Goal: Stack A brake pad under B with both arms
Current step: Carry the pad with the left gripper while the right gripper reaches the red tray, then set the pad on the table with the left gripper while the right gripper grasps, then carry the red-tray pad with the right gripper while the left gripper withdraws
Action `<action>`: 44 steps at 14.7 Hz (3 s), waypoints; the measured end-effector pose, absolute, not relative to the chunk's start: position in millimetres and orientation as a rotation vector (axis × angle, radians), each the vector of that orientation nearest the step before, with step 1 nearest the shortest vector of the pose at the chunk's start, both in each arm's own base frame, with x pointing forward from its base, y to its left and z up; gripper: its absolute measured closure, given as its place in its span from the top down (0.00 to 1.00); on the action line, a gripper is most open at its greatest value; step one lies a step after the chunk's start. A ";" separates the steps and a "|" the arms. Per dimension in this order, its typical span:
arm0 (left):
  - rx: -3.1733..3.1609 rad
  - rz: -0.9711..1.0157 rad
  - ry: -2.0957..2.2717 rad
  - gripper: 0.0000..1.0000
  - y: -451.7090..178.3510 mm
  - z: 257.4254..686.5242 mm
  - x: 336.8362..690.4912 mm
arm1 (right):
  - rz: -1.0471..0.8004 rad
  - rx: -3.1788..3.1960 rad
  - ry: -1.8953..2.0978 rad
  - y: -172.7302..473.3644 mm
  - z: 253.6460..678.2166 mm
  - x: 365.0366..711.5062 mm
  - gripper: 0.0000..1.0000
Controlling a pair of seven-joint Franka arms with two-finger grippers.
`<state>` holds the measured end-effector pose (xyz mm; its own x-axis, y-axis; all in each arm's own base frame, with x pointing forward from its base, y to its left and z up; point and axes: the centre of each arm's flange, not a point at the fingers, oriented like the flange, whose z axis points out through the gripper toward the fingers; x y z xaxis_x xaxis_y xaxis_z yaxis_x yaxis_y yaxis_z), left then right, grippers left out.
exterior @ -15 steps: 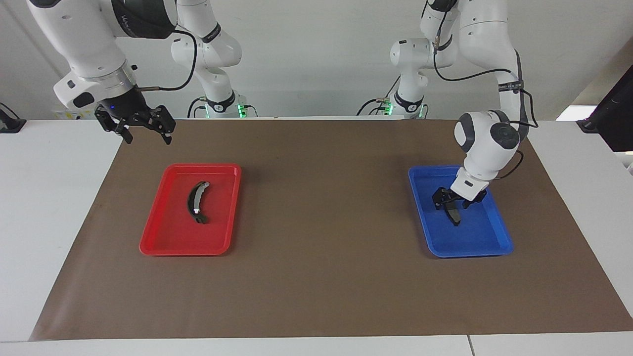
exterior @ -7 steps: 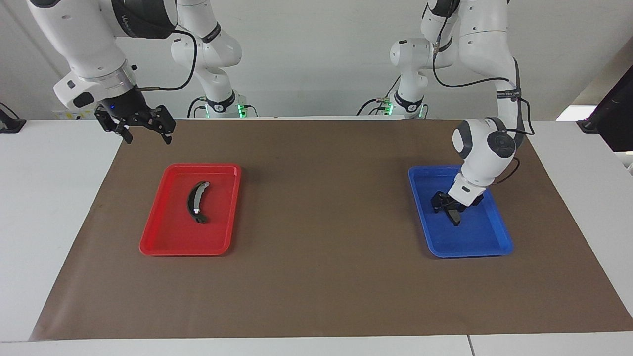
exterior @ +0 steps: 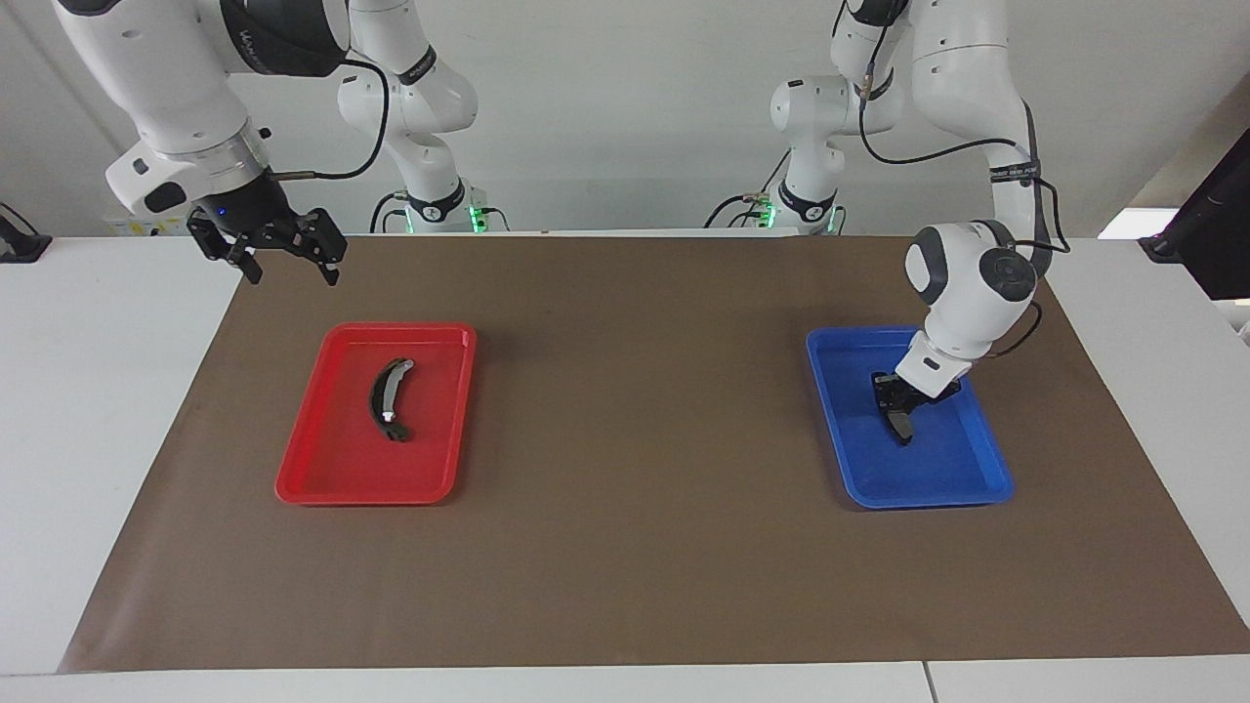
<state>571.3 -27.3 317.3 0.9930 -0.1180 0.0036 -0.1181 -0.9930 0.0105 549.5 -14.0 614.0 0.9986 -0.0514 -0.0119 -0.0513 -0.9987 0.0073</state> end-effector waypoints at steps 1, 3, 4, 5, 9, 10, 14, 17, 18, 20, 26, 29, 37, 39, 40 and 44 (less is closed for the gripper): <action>3.124 0.020 -0.194 0.38 -30.6 327.3 575.9 | -0.019 3.133 -0.081 -14.0 614.0 549.5 1.00; 3.119 0.021 -0.233 0.38 -45.8 353.5 585.3 | -0.019 3.133 -0.081 -14.2 614.0 549.5 1.00; 3.115 0.018 -0.262 0.38 -62.9 366.5 588.8 | -0.021 3.133 -0.082 -14.6 613.4 549.3 1.00; 3.113 0.023 -0.272 0.38 -86.4 376.5 590.1 | -0.028 3.133 -0.084 -15.4 610.4 548.9 1.00; 3.106 0.043 -0.238 0.38 -207.6 385.0 564.4 | 0.008 3.145 -0.087 -15.2 549.6 545.1 1.00; 3.103 0.047 -0.223 0.38 -234.9 384.1 554.6 | 0.016 3.154 -0.084 -14.2 524.2 543.9 1.00; 3.087 0.078 -0.133 0.38 -320.6 360.3 522.4 | 0.080 3.157 -0.021 -14.5 431.3 545.3 1.00; 3.074 0.092 -0.103 0.38 -364.2 335.7 505.2 | 0.142 3.149 0.000 -13.7 367.9 541.0 1.00; 3.070 0.097 -0.102 0.38 -374.9 328.9 500.6 | 0.135 3.148 0.028 -13.1 351.9 538.1 1.00; 3.074 0.087 -0.104 0.38 -383.9 315.3 496.3 | 0.117 3.145 0.083 -13.0 331.6 535.1 1.00; 3.084 0.067 -0.106 0.54 -385.0 300.4 495.9 | 0.090 3.143 0.125 -13.0 298.5 522.7 0.97; 3.086 0.077 -0.071 0.89 -374.1 309.5 505.4 | 0.084 3.143 0.126 -13.1 292.6 522.3 0.79; 3.128 -0.049 -0.154 0.99 -166.6 429.2 565.4 | 0.023 3.148 0.130 -12.3 312.8 535.6 0.43; 3.123 -0.083 -0.193 0.99 -113.4 454.1 569.5 | -0.021 3.152 0.150 -1.5 345.3 553.2 0.43; 3.120 -0.103 -0.202 0.99 -92.1 468.2 570.7 | -0.015 3.155 0.146 15.2 363.2 562.5 0.43; 3.114 -0.147 -0.175 0.99 -39.9 528.1 567.9 | 0.017 3.157 0.174 138.2 387.0 569.0 0.43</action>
